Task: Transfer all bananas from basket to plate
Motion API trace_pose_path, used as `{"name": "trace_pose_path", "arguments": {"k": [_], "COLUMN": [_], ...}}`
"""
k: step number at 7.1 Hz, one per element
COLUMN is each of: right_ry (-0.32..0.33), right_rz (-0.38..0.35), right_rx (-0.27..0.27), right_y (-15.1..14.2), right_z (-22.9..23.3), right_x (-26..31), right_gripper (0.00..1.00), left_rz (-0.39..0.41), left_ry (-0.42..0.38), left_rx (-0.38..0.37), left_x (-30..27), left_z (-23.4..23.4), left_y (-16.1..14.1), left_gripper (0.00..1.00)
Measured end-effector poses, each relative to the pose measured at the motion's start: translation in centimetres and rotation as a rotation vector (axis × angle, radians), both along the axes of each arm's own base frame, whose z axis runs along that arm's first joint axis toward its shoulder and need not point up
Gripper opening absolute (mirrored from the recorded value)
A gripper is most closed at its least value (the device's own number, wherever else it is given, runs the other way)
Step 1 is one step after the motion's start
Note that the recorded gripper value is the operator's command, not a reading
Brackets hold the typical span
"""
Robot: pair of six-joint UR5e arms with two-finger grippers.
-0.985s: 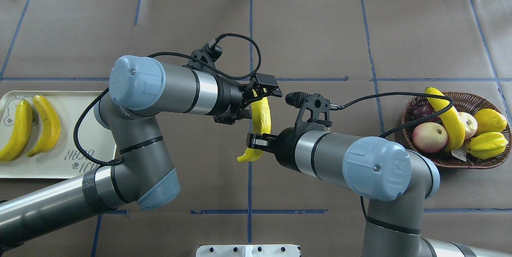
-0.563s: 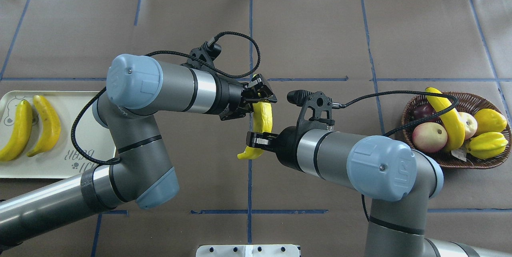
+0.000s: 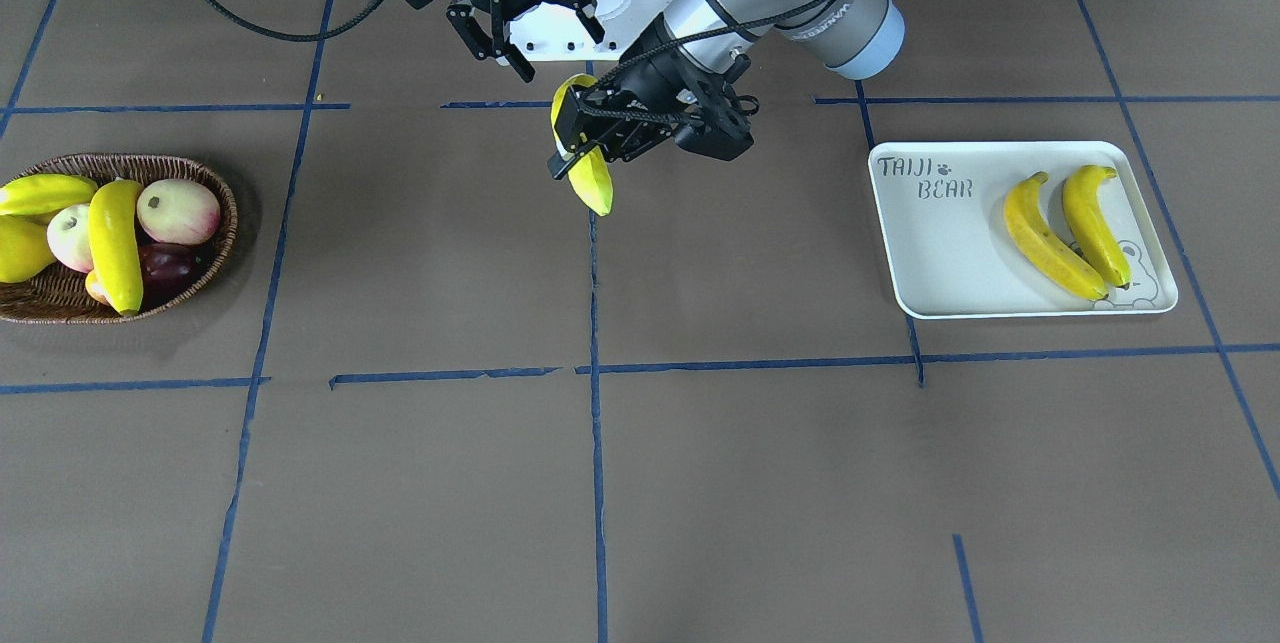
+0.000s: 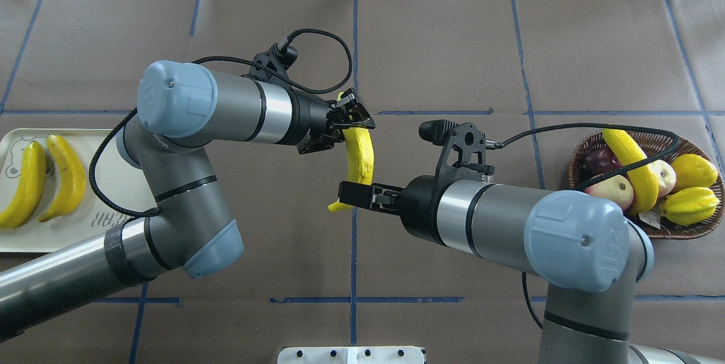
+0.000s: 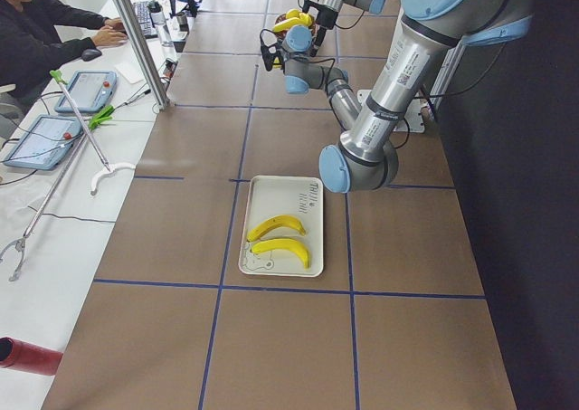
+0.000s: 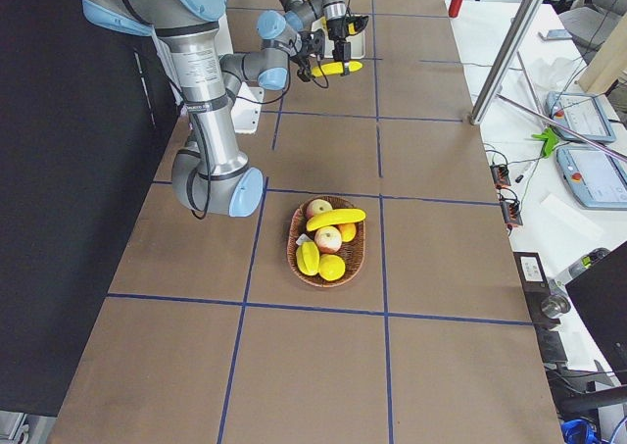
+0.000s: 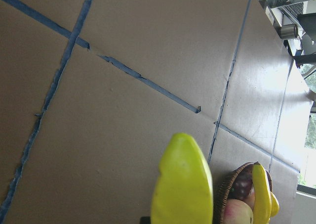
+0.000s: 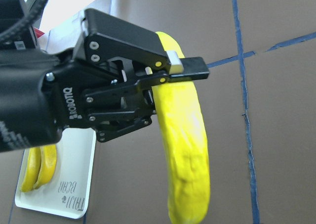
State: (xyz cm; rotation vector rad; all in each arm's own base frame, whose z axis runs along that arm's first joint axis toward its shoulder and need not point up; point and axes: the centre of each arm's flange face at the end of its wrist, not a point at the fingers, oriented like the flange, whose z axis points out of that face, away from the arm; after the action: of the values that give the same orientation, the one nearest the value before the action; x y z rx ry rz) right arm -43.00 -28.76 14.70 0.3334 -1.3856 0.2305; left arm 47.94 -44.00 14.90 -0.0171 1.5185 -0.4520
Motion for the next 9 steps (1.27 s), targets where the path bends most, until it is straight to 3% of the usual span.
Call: {"name": "trace_pose_path", "arguments": {"k": [3,5,7,8,9], "right_ry": [-0.003,0.099,0.222,0.266,0.296], "right_rz": [-0.020,-0.008,-0.033,-0.044,-0.048], "right_rx": [-0.005,-0.058,-0.095,-0.092,-0.088], "right_y": [0.6,-2.5,-7.3,-9.0,-10.2], "right_z": [1.0,4.4,7.4,9.0,10.2], "right_x": [4.1,6.7,11.1,12.9,13.9], "right_gripper": [1.00,1.00,1.00,1.00,1.00], "left_rz": [-0.085,-0.089,-0.066,-0.050,-0.036], "left_ry": [-0.198,-0.404,-0.560,-0.616,-0.658], "left_rx": [-0.042,0.027,0.039,0.021,0.014], "left_x": [-3.6,-9.6,-15.8,-17.9,-19.3], "left_z": [10.8,21.5,30.5,34.0,36.5], "left_y": [-4.2,-4.1,-1.6,-0.1,1.1], "left_gripper": [0.00,0.00,0.00,0.09,0.99]}}
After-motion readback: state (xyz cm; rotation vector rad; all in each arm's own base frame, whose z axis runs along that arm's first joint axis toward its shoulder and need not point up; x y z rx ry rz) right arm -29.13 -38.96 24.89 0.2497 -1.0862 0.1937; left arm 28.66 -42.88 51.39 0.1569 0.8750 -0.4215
